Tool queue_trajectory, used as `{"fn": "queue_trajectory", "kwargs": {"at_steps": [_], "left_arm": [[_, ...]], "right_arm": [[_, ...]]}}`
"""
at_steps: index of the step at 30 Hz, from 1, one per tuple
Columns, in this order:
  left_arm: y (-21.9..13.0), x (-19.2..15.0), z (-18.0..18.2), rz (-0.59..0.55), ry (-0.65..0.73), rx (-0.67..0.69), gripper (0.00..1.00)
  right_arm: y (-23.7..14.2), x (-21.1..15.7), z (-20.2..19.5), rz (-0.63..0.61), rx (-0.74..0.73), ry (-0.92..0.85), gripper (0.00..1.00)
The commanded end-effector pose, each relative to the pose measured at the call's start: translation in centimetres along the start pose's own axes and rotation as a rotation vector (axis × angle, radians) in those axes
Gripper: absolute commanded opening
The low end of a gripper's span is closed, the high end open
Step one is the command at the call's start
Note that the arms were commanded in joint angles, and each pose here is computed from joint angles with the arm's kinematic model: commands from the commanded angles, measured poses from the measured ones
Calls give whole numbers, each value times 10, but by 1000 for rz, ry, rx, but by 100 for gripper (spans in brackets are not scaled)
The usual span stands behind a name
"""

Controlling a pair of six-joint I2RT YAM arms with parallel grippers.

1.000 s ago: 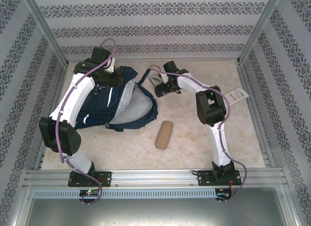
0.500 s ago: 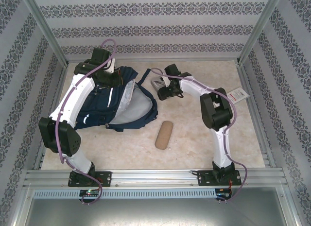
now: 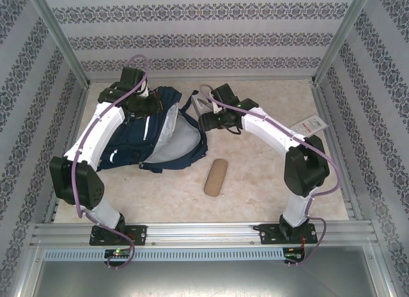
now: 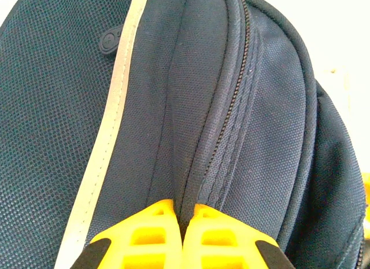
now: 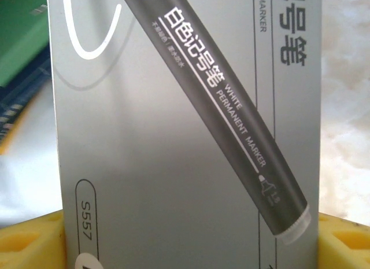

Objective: Pack the student bag

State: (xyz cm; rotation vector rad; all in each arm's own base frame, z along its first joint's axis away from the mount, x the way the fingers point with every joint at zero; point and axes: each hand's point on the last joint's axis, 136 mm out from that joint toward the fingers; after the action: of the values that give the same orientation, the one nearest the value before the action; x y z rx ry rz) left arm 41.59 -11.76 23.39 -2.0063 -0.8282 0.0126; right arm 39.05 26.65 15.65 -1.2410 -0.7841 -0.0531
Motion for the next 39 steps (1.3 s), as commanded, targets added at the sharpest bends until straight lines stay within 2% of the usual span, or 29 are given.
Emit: {"fn": "queue_trajectory", "kwargs": {"at_steps": [1, 8, 18, 20, 22, 23, 39], "left_arm": [[-21, 28, -35, -134, -82, -145, 0], [-20, 30, -39, -153, -111, -158, 0], [-21, 24, -35, -148, -126, -165, 0], [-21, 24, -36, -146, -125, -167, 0], [-21, 24, -36, -144, -124, -169, 0], [-21, 23, -36, -142, -123, -168, 0], [-16, 21, -34, -126, -104, -155, 0]], "right_arm": [[-6, -3, 35, -1, 70, 182, 82], [16, 6, 90, 6, 168, 418, 82], [72, 10, 106, 58, 147, 636, 82], [80, 15, 106, 57, 137, 636, 83], [87, 17, 109, 79, 131, 616, 91], [91, 18, 111, 91, 131, 601, 98], [90, 5, 89, 104, 106, 511, 98]]}}
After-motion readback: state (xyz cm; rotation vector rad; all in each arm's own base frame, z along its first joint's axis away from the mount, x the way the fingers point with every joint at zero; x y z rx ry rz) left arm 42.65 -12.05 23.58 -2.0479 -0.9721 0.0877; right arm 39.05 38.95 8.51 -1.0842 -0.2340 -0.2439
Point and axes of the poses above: each hand's point on the last joint's axis, 136 mm out from that joint toward the fingers, its own y axis out along the fingers, its own z axis along the line the jaws close on, x = y × z, and after that the axes turned 14 degrees about -y, right-handed
